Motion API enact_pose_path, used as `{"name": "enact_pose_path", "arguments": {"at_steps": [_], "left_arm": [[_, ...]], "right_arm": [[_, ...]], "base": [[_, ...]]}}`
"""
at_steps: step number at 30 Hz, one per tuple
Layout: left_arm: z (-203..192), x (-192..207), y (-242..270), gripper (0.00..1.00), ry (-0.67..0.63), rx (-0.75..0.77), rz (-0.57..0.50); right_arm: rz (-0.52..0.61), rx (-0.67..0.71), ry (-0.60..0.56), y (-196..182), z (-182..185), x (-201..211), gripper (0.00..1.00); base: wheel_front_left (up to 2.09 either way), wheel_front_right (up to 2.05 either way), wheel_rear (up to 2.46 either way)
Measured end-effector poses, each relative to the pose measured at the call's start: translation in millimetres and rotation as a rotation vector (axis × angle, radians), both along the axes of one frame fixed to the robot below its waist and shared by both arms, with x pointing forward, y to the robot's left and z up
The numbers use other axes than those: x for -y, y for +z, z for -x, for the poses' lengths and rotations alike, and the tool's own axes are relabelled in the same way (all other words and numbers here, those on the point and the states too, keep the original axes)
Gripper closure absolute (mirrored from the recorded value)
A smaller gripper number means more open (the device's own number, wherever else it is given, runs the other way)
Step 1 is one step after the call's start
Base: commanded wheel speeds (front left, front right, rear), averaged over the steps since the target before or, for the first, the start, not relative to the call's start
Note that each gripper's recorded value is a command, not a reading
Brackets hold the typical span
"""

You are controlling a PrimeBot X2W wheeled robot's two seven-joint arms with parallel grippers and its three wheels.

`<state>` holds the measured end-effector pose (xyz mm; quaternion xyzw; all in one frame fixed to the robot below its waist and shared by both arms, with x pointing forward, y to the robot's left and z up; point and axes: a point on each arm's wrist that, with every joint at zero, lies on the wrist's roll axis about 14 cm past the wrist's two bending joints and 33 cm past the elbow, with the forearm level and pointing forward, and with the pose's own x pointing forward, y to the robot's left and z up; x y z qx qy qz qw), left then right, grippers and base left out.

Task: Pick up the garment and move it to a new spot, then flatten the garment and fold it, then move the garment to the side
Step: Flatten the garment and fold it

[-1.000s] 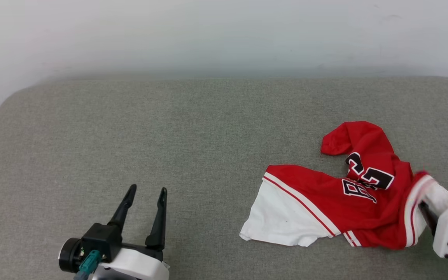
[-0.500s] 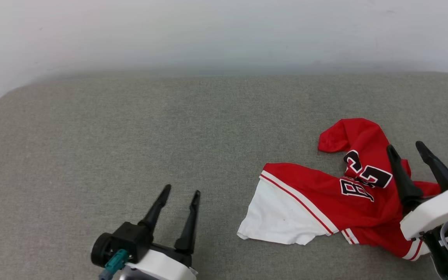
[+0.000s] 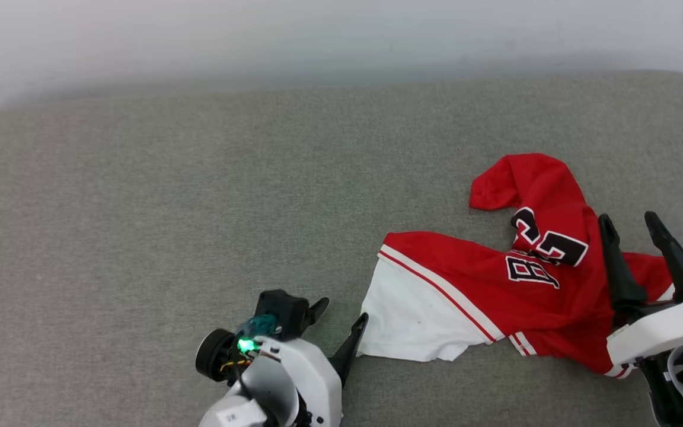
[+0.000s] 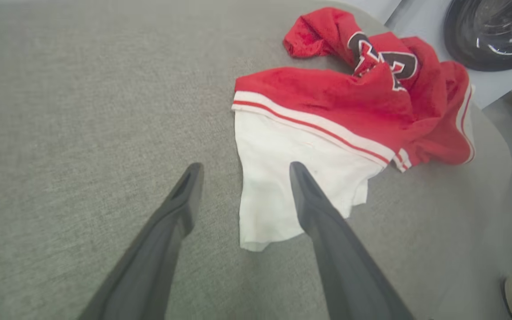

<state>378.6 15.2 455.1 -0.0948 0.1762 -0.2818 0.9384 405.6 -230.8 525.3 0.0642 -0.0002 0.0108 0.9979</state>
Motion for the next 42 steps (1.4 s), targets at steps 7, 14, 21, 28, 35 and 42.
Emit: {"name": "enact_pose_path", "arguments": {"at_steps": [7, 14, 21, 28, 35, 42], "left_arm": [[-3, 12, -38, 0.0, -0.094, -0.152, -0.144], [-1, 20, -66, 0.0, -0.163, -0.216, -0.228], [-4, 12, -82, 1.0, -0.165, -0.232, -0.277], [-28, -19, -58, 1.0, 0.004, -0.127, -0.207], [-49, -77, -14, 1.0, 0.212, 0.024, -0.173], [-45, -144, 5, 1.0, 0.404, 0.074, -0.164]], "right_arm": [[0.009, -0.019, -0.027, -10, -2, 7, 0.0], [0.011, -0.048, -0.062, -23, 1, 17, 0.0], [0.013, -0.055, -0.065, -27, -2, 18, 0.0], [0.013, -0.056, -0.027, -26, -2, 5, 0.0], [0.007, -0.043, 0.016, -20, 1, -10, 0.0], [-0.001, -0.06, 0.058, -23, 4, -25, 0.0]], "base": [[0.0, 0.0, 0.0], [0.0, 0.0, 0.0], [0.0, 0.0, 0.0], [0.0, 0.0, 0.0], [0.0, 0.0, 0.0], [0.0, 0.0, 0.0]]}}
